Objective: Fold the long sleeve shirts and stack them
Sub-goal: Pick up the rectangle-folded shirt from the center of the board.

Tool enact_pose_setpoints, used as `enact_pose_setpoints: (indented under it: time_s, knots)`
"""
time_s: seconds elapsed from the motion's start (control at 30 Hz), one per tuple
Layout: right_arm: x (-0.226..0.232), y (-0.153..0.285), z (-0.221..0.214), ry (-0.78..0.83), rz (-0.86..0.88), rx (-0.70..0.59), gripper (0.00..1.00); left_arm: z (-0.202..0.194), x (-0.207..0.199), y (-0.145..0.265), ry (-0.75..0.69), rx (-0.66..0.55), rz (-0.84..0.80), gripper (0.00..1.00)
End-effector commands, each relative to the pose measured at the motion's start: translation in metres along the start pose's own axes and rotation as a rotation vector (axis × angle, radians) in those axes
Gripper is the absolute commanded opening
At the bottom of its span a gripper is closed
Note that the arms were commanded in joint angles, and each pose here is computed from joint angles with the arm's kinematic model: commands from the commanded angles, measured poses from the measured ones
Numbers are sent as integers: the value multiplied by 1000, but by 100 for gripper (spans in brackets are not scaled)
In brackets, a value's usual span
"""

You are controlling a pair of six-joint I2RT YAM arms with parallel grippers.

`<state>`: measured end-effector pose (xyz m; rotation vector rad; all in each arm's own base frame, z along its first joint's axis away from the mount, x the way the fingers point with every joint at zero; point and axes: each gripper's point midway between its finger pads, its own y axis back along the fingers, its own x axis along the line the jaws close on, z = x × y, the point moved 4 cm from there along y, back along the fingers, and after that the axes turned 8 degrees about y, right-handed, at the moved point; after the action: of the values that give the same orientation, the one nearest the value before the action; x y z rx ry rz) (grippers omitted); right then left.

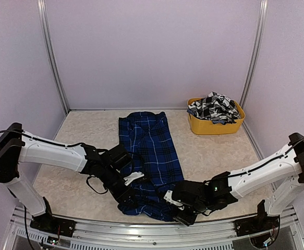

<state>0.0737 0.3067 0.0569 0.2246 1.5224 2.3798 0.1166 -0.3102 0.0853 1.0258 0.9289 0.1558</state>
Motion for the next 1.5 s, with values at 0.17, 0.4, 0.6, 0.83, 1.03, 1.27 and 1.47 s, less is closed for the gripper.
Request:
enact_pose_setpoints:
  time_s: [0.17, 0.4, 0.6, 0.83, 1.03, 1.27, 1.47]
  knots:
    - [4, -6, -9, -3, 8, 30, 47, -3, 1, -3, 28, 24, -20, 0]
    - [7, -11, -17, -23, 18, 42, 46, -2, -1, -1, 43, 18, -32, 0]
    - [10, -15, -23, -23, 2, 71, 45, -2, -5, 0, 47, 9, -51, 0]
    - [13, -16, -29, -30, 2, 92, 25, -2, -5, 1, 57, 5, -59, 0]
    - [18, -8, -29, -36, 20, 73, 2, -5, -7, 2, 71, 1, -71, 0]
    - [19, -2, -31, -54, 21, 65, 0, -7, -6, 0, 84, -5, -74, 0]
    - [23, 9, -20, -56, 59, 12, 0, -5, -7, -2, 90, 3, -92, 0]
